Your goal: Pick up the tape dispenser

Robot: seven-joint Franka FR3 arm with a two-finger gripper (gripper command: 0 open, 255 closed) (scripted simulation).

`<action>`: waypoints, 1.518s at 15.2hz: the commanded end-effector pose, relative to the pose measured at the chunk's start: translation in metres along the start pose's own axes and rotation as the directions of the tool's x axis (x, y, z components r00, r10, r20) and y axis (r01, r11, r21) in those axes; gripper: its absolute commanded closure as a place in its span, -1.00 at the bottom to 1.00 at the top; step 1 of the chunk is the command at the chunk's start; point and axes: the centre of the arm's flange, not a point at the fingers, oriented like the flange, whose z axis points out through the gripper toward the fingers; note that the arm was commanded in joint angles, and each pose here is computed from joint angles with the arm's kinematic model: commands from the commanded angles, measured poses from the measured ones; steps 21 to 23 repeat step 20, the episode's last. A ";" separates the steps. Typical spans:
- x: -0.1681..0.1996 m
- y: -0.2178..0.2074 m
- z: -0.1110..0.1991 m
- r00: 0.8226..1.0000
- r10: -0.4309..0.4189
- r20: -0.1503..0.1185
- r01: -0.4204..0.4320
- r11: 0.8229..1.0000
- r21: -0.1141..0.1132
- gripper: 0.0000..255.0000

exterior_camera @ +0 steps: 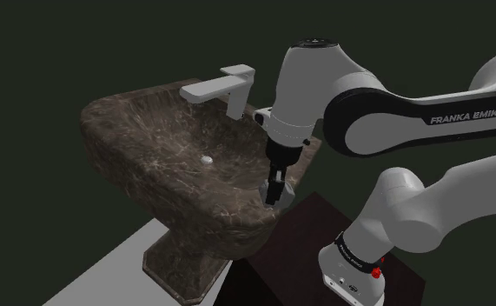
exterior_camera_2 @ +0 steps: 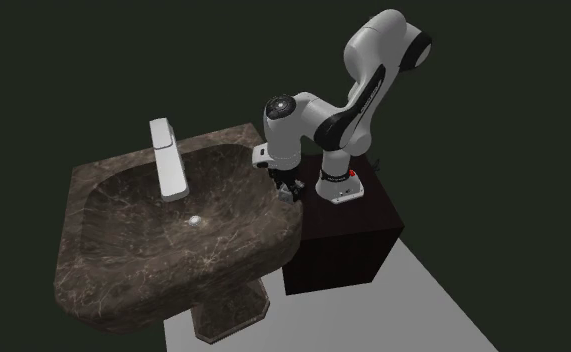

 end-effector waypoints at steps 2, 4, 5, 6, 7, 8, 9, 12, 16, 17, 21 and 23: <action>0.000 0.000 0.001 1.000 0.001 0.002 -0.001 1.000 0.000 1.00; 0.000 0.000 -0.005 1.000 0.001 0.002 -0.001 1.000 0.000 1.00; -0.001 0.001 -0.010 1.000 0.001 0.002 -0.001 1.000 0.000 1.00; -0.001 0.001 -0.015 1.000 0.001 0.002 -0.001 1.000 0.000 1.00; -0.002 0.001 -0.020 1.000 0.001 0.002 -0.001 1.000 0.000 1.00; -0.003 0.001 -0.026 1.000 0.001 0.002 -0.001 1.000 0.000 1.00; -0.003 0.002 -0.031 1.000 0.001 0.002 -0.001 1.000 0.000 1.00; -0.005 0.002 -0.046 1.000 0.001 0.002 -0.001 1.000 0.000 1.00; -0.008 0.003 -0.067 1.000 0.001 0.002 -0.001 1.000 0.000 1.00; -0.008 0.003 -0.073 1.000 0.001 0.002 -0.001 1.000 0.000 1.00; -0.009 0.004 -0.079 1.000 0.001 0.002 -0.001 1.000 0.000 1.00; -0.009 0.004 -0.079 1.000 0.001 0.002 -0.001 1.000 0.000 1.00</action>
